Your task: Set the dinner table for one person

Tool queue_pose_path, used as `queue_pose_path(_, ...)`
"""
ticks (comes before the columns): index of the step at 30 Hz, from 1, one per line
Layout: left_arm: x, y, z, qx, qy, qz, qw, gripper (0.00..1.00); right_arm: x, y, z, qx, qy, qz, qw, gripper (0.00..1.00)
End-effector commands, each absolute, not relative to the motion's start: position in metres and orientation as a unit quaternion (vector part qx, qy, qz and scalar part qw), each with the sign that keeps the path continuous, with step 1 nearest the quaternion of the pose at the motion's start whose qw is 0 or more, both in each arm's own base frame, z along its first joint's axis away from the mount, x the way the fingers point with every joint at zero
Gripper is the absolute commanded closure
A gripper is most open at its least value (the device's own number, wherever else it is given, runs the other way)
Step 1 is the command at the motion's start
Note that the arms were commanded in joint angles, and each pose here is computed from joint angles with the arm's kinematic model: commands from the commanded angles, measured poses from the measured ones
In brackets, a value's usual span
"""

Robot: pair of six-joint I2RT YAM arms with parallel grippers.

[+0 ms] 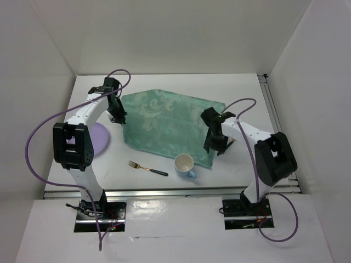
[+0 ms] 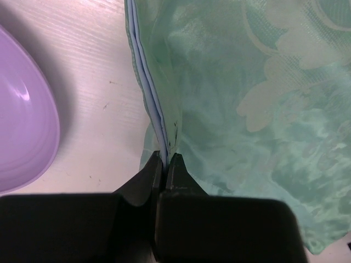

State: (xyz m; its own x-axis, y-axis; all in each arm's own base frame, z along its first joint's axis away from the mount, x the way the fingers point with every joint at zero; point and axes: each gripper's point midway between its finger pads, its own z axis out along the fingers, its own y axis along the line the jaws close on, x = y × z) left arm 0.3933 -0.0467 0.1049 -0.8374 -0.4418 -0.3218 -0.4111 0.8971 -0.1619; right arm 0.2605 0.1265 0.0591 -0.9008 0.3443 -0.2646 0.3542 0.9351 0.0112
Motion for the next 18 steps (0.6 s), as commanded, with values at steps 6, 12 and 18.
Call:
queue_pose_path(6,0.393,-0.048,0.118,-0.211,0.956,-0.051,0.199,1.00,0.214,0.125,0.034,0.208,0.974,-0.016,0.088,0.44)
queue_pose_path(12,0.393,-0.048,0.118,-0.211,0.956,-0.051,0.199,1.00,0.207,0.142,0.036,0.210,0.970,0.066,0.105,0.41)
queue_pose_path(18,0.393,-0.047,0.118,-0.207,0.957,-0.050,0.200,1.00,0.218,0.155,0.030,0.214,0.960,0.133,0.122,0.38)
